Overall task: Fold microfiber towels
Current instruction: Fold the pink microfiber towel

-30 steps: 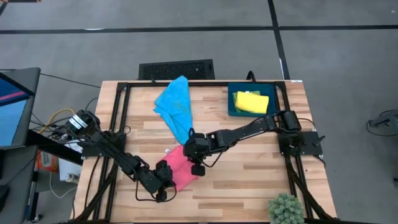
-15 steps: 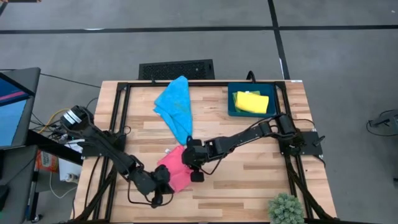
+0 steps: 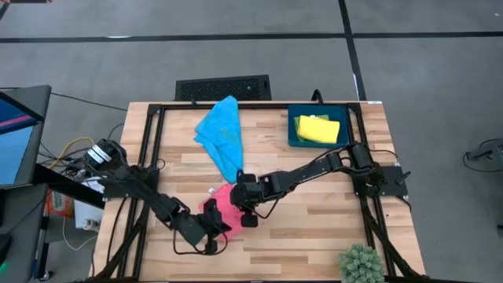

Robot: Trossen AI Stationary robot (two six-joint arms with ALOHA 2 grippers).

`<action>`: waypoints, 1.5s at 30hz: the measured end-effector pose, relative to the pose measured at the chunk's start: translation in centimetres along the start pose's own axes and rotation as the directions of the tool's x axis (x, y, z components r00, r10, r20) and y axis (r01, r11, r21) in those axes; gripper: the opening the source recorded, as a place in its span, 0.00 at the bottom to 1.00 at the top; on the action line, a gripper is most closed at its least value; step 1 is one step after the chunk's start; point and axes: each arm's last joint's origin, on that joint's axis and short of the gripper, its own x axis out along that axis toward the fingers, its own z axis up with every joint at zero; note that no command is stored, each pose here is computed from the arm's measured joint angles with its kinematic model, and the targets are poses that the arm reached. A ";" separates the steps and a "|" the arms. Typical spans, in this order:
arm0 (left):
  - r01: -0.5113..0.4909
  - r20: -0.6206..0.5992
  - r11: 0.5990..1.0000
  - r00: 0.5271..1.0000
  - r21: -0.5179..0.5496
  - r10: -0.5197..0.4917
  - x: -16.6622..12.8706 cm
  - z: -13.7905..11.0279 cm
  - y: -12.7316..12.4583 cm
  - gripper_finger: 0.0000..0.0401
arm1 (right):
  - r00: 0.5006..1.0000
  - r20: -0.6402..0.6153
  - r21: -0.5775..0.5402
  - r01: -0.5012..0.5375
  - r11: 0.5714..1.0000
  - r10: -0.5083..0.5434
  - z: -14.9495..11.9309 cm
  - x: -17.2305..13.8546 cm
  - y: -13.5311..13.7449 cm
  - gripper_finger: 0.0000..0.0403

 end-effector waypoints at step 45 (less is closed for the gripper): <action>-0.096 -0.242 0.993 0.967 -0.071 0.076 0.8 -3.6 0.4 0.00 | 0.996 -0.070 -0.018 -0.057 0.998 0.055 -2.6 3.9 3.4 0.12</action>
